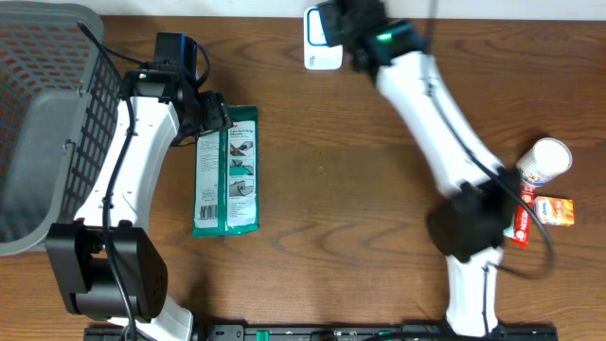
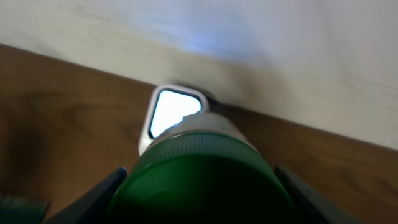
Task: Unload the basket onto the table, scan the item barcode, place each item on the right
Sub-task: 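Carry the jar right and lower it beside the packs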
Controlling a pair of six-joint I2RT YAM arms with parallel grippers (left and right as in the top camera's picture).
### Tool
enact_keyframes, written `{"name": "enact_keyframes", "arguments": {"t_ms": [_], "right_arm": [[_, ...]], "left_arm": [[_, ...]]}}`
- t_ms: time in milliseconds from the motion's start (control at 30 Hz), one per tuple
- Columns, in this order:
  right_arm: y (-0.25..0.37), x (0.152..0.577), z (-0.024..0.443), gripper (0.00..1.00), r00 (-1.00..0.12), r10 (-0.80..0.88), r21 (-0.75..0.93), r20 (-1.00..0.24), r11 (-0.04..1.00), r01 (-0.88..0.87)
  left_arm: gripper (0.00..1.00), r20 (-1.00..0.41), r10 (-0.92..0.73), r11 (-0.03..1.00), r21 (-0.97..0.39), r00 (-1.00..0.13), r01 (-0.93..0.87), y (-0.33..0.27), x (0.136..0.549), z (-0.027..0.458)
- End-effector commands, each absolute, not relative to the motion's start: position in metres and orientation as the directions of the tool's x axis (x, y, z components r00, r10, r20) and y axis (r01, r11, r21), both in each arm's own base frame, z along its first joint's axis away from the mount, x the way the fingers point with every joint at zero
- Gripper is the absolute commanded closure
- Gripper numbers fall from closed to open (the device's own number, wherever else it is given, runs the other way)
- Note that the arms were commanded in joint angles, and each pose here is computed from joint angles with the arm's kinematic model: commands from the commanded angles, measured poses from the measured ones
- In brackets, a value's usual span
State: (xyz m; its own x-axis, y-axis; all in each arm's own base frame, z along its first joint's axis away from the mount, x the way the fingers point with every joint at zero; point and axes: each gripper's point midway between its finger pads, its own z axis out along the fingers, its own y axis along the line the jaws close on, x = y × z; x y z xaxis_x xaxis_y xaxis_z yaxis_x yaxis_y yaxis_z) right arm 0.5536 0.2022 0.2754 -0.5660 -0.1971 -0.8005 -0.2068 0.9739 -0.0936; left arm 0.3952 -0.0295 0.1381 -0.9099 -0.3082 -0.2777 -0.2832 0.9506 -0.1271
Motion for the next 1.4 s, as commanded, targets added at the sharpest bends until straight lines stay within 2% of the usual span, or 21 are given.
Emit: {"name": "enact_keyframes", "arguments": {"t_ms": [0, 333, 567, 900, 1167, 1367], "right_arm": [[0.167, 0.528, 0.310, 0.99, -0.596, -0.137, -0.045, -0.791, 0.985, -0.167], [0.075, 0.453, 0.244, 0.99, -0.898, -0.073, -0.060, -0.434, 0.997, -0.051], [0.025, 0.434, 0.180, 0.99, -0.966, 0.011, -0.096, -0.260, 0.995, 0.037], [-0.038, 0.429, 0.084, 0.99, -0.964, 0.153, -0.102, -0.218, 0.979, 0.178], [-0.062, 0.425, 0.054, 0.99, -0.950, 0.202, -0.106, -0.239, 0.967, 0.232], [-0.083, 0.416, 0.051, 0.99, -0.950, 0.210, -0.207, -0.231, 0.944, 0.259]], "left_arm": [[0.19, -0.287, -0.306, 0.952, -0.115, -0.908, -0.285, -0.025, 0.393, 0.140], [0.19, -0.287, -0.306, 0.952, -0.115, -0.908, -0.285, -0.025, 0.393, 0.140], [0.19, -0.287, -0.306, 0.952, -0.115, -0.908, -0.285, -0.025, 0.393, 0.140], [0.19, -0.287, -0.306, 0.952, -0.115, -0.908, -0.285, -0.025, 0.393, 0.140], [0.19, -0.287, -0.306, 0.952, -0.115, -0.908, -0.285, -0.025, 0.393, 0.140], [0.19, -0.287, -0.306, 0.952, -0.115, -0.908, -0.285, -0.025, 0.393, 0.140]]}}
